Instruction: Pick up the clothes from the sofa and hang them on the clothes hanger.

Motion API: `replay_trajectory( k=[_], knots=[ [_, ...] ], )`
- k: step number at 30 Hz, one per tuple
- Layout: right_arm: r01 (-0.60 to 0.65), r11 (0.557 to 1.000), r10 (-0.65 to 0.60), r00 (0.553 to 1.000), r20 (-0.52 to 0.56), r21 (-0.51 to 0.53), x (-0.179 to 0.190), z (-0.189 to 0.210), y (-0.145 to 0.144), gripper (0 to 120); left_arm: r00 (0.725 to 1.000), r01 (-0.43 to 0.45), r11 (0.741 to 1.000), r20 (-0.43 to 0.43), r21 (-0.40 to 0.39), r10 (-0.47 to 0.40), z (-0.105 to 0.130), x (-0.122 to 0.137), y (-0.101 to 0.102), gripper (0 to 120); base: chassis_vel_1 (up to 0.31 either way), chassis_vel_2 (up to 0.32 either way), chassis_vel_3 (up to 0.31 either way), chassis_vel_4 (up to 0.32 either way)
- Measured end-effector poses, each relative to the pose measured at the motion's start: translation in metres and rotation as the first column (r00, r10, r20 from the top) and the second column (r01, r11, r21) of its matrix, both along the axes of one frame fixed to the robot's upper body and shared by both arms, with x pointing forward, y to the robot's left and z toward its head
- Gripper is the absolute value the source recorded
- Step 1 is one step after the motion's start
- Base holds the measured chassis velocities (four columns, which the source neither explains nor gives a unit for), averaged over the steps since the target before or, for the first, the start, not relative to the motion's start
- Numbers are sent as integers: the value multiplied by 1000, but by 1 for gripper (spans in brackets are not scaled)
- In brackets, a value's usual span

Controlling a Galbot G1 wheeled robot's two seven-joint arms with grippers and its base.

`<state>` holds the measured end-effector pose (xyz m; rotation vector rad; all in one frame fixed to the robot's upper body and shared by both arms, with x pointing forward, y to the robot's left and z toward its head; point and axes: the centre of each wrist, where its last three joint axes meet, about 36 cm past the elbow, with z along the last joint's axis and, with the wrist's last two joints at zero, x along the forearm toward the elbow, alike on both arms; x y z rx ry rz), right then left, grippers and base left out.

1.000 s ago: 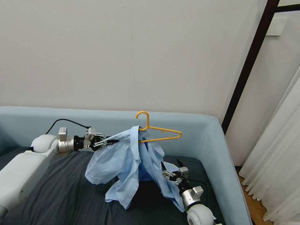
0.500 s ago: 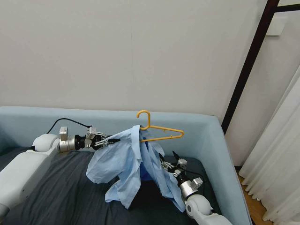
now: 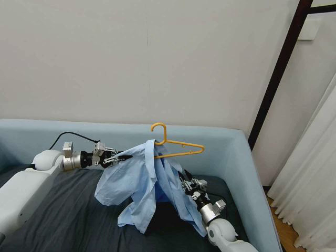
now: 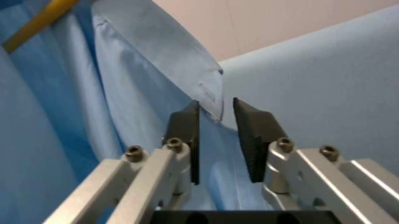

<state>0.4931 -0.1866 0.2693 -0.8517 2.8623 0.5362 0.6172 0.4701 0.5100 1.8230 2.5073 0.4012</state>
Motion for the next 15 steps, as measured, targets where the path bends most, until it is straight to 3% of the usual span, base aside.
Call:
replay_trajectory(
  k=[7, 15],
  knots=[
    [-34, 999, 34, 999, 10, 10, 1, 2, -4, 0, 1000, -7, 1000, 0, 3, 7, -2, 1, 1, 8, 0, 0, 0, 0],
    [-1, 999, 0, 1000, 31, 42, 7, 15, -11, 0, 1000, -7, 1000, 10, -10, 7, -2, 7, -1, 8, 0, 0, 0, 0]
  ],
)
